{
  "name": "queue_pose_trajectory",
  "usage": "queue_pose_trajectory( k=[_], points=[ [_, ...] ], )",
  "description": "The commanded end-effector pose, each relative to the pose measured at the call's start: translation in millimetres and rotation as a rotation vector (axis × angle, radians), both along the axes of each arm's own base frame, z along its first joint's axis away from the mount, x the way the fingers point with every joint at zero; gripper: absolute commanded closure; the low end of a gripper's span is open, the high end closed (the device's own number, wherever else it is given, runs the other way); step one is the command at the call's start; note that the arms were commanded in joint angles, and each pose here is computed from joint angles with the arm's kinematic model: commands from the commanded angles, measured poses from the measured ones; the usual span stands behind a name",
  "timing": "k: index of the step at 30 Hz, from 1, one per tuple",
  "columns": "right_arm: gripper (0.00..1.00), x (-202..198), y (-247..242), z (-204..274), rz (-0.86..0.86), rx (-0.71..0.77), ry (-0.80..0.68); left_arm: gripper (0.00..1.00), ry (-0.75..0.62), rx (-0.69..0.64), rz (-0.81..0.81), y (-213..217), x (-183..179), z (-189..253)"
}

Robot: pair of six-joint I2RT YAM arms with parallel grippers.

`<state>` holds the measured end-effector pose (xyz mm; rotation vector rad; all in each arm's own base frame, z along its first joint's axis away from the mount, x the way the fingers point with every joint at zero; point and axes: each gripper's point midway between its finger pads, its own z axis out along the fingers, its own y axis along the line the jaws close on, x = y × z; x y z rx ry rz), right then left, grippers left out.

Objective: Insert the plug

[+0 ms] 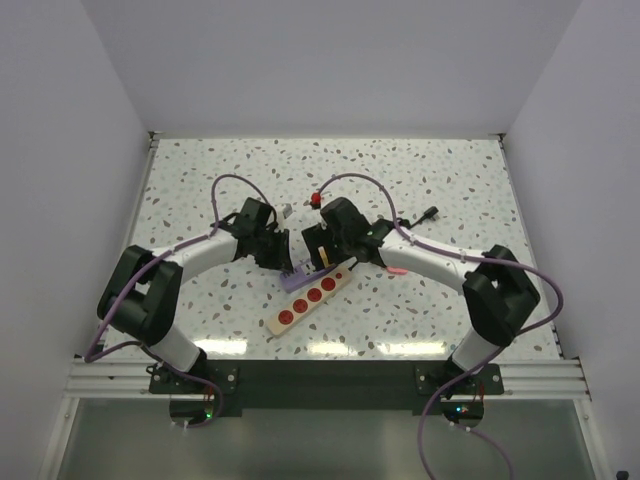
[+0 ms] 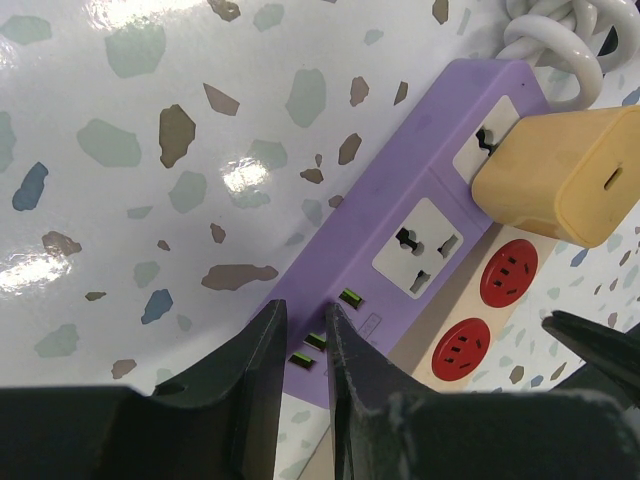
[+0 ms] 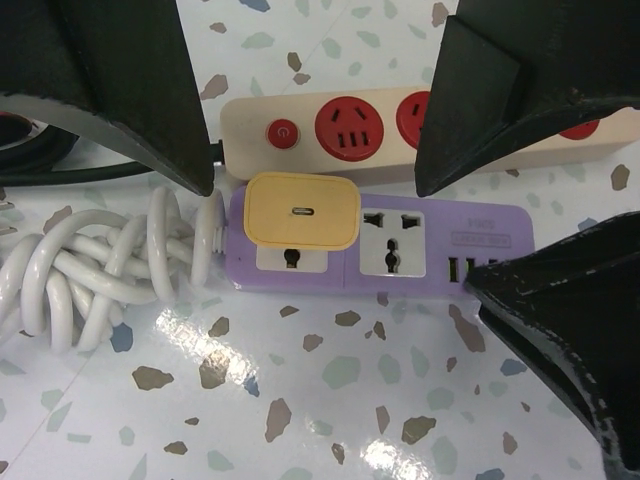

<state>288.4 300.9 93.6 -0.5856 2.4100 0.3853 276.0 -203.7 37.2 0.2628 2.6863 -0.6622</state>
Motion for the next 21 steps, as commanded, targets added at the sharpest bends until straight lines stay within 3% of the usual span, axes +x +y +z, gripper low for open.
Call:
queue_pose_trajectory(
  k=[1,21],
  points=[
    [0.16,7.8,6.2,5.9,0.018,-0.008,-0.034,0.74,0.026,0.082,-0.008,16.6,-13.5,-13.9],
    [0.30,24.5,9.5,-9.0,-0.016,-0.036,-0.065,0.74,0.042,0.075,-0.010,17.6,-20.8,-18.7]
  ],
)
